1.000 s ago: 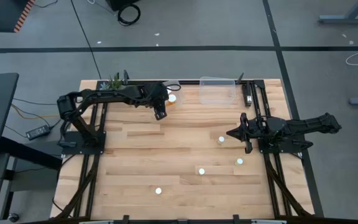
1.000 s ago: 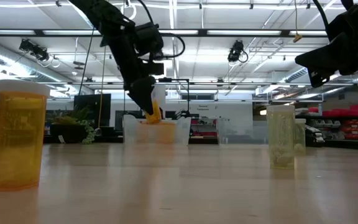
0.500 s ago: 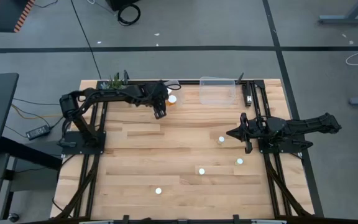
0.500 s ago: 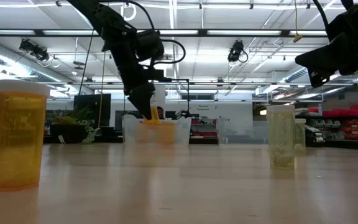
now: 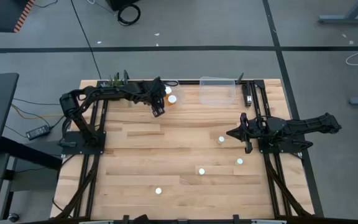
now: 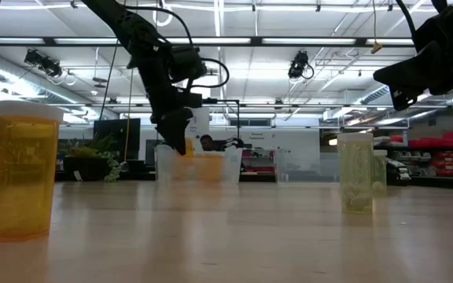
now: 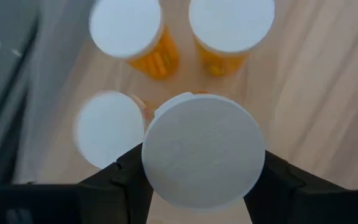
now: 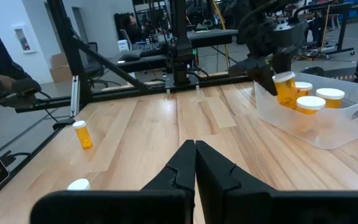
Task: Pick and place medicine bottles into bin by pill shape (circle, oval)
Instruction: Put the orange capsule bottle into the left transparent bin
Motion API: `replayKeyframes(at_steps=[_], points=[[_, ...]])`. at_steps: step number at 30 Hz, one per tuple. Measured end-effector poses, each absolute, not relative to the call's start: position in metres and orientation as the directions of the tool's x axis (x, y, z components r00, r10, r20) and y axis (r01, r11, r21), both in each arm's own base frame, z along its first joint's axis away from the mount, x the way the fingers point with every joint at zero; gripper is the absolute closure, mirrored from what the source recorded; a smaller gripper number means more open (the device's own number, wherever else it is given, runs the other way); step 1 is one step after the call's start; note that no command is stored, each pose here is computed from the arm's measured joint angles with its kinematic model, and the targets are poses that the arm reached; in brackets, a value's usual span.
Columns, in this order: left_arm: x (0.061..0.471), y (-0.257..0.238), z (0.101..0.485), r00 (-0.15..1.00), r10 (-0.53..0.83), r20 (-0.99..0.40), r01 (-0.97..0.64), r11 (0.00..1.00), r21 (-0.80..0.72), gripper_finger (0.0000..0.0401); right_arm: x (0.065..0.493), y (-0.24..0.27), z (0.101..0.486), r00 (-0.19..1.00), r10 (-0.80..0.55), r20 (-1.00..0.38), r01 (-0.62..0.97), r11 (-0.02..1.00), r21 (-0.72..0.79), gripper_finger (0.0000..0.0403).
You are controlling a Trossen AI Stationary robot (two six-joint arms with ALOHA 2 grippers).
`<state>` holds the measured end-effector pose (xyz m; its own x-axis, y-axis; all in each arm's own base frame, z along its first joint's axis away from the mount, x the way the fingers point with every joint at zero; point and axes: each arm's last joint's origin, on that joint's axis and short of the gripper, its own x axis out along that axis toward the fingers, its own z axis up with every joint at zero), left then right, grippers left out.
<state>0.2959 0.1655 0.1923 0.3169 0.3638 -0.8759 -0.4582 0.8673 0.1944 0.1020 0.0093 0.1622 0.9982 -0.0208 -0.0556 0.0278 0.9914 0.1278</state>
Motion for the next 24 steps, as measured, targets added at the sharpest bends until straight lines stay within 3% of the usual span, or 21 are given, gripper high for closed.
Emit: replayKeyframes(at_steps=[24], points=[[0.2875, 0.1660, 0.1888, 0.281, 0.280, -0.918, -0.598, 0.799, 0.061, 0.0191, 0.1020, 0.0093, 0.1622, 0.998, -0.021, -0.056, 0.028, 0.991, 0.128, 0.0383]])
